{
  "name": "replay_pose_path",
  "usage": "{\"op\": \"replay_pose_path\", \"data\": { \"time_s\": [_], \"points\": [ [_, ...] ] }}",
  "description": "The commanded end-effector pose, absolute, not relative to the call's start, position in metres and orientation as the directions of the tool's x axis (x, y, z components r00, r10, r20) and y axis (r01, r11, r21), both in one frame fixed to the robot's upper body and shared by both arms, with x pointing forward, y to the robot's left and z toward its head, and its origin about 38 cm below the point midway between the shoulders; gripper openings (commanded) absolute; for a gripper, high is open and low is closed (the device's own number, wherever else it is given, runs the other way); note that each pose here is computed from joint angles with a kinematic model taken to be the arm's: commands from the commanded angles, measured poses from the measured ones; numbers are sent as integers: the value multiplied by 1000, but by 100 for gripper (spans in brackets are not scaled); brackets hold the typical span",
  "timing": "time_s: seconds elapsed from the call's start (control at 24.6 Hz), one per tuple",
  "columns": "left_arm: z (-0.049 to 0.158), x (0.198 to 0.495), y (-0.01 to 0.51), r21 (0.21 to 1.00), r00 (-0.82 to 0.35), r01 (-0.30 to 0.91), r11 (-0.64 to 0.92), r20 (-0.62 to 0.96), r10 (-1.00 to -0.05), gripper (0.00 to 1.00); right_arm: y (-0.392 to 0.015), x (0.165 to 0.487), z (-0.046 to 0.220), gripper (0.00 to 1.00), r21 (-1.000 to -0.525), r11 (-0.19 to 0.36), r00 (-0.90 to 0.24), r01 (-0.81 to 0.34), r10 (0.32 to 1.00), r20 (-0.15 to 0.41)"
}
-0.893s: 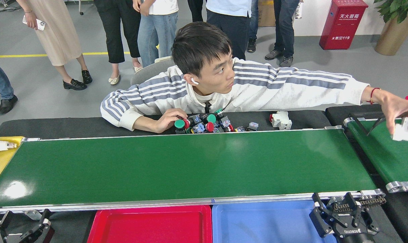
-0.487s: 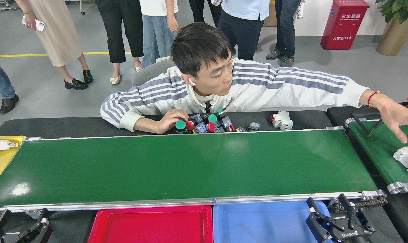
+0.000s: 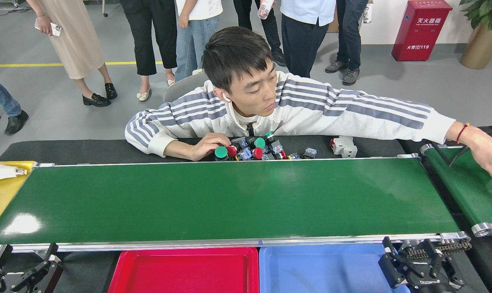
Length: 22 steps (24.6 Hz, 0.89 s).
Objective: Pick switch part from conveyor to tray
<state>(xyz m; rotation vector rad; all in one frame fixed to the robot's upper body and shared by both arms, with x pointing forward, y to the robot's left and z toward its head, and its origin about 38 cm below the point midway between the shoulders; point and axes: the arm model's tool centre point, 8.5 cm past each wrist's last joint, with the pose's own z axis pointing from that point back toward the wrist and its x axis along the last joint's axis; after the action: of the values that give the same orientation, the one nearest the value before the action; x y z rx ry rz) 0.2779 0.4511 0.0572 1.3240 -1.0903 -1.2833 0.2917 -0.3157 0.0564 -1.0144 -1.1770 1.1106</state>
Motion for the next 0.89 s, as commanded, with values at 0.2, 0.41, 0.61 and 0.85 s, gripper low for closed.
{"op": "replay_pose_path", "data": {
  "time_s": [0.2,0.41,0.61,0.85],
  "points": [
    [62,281,450,992,68,-16,-122,-121,-990,100,-319,295,63,99,-982,164,46,-94,986,160],
    [58,282,444,994,60,-12,-111,-110,-992,100,-320,299,65,99,-983,161,45,-88,986,158],
    [57,282,437,995,56,-18,-100,-99,-994,100,-322,304,69,99,-985,151,42,-78,988,148],
    [51,283,428,995,20,1,-101,-101,-995,100,-335,305,71,99,-993,68,33,-94,997,65]
  ]
}}
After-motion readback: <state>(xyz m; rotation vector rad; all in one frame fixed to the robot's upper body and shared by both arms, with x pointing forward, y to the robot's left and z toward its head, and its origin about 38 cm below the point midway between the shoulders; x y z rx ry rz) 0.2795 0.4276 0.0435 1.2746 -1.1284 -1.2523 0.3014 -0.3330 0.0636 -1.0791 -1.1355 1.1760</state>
